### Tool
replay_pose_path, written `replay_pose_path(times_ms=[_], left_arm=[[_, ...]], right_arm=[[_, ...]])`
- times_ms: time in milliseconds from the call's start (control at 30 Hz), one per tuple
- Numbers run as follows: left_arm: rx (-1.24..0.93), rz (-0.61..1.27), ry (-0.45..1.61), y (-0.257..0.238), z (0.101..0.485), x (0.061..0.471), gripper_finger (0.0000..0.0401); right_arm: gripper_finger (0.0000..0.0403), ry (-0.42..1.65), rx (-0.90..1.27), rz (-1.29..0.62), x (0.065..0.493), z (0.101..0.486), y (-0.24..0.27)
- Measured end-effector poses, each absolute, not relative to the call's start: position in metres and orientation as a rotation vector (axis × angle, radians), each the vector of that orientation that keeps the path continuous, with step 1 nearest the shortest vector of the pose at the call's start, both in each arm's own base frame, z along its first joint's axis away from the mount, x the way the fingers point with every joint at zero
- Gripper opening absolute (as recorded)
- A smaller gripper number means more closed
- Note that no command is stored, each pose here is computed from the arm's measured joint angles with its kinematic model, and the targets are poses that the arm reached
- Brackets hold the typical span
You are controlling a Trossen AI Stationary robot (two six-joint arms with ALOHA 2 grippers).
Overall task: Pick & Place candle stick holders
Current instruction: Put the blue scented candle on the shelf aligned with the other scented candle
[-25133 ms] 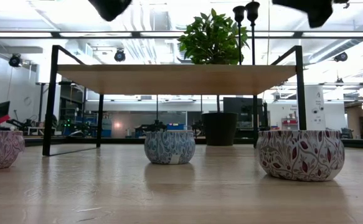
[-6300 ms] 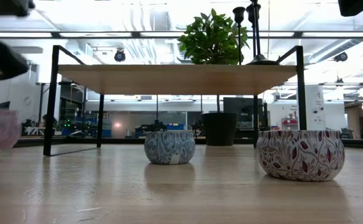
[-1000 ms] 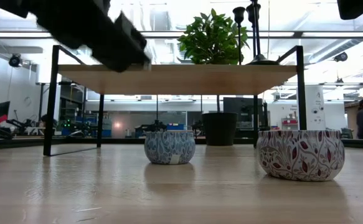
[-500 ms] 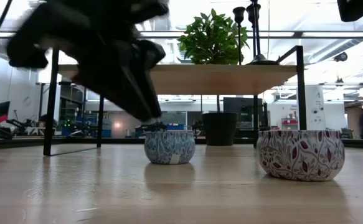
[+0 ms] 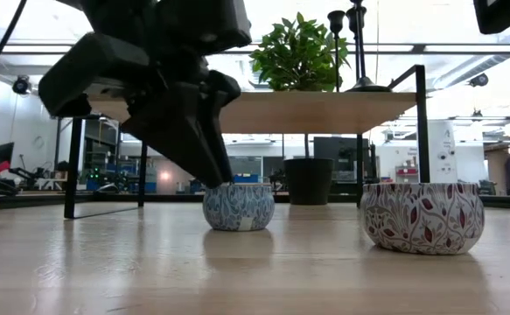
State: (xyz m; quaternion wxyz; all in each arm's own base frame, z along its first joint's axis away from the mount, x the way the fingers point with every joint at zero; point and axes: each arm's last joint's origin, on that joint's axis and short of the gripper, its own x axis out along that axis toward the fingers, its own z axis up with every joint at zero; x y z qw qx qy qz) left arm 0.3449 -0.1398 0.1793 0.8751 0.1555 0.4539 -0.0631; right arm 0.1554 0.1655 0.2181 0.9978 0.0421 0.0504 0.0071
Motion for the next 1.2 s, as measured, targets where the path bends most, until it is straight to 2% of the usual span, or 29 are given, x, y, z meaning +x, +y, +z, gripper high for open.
replay_pose_path(times_ms=[467,767,933,1200], left_arm=[[0.306,-0.138,0.98,-0.14,0.174,0.344,0.0038],[0.268,-0.143,0.989,-0.141,0.172,0.344,0.0037],[0.246,-0.132,0.991,-0.141,0.172,0.344,0.0008],[0.186,-0.185,0.956,-0.151,0.188,0.35,0.0003]], right_arm=[[0.0052,0.099,0.087,0.014,0.156,0.218,0.165],[0.0052,0.099,0.087,0.014,0.156,0.218,0.165],[0.0052,0.099,0.086,0.014,0.156,0.218,0.165],[0.0052,0.099,0.086,0.014,0.155,0.218,0.165]])
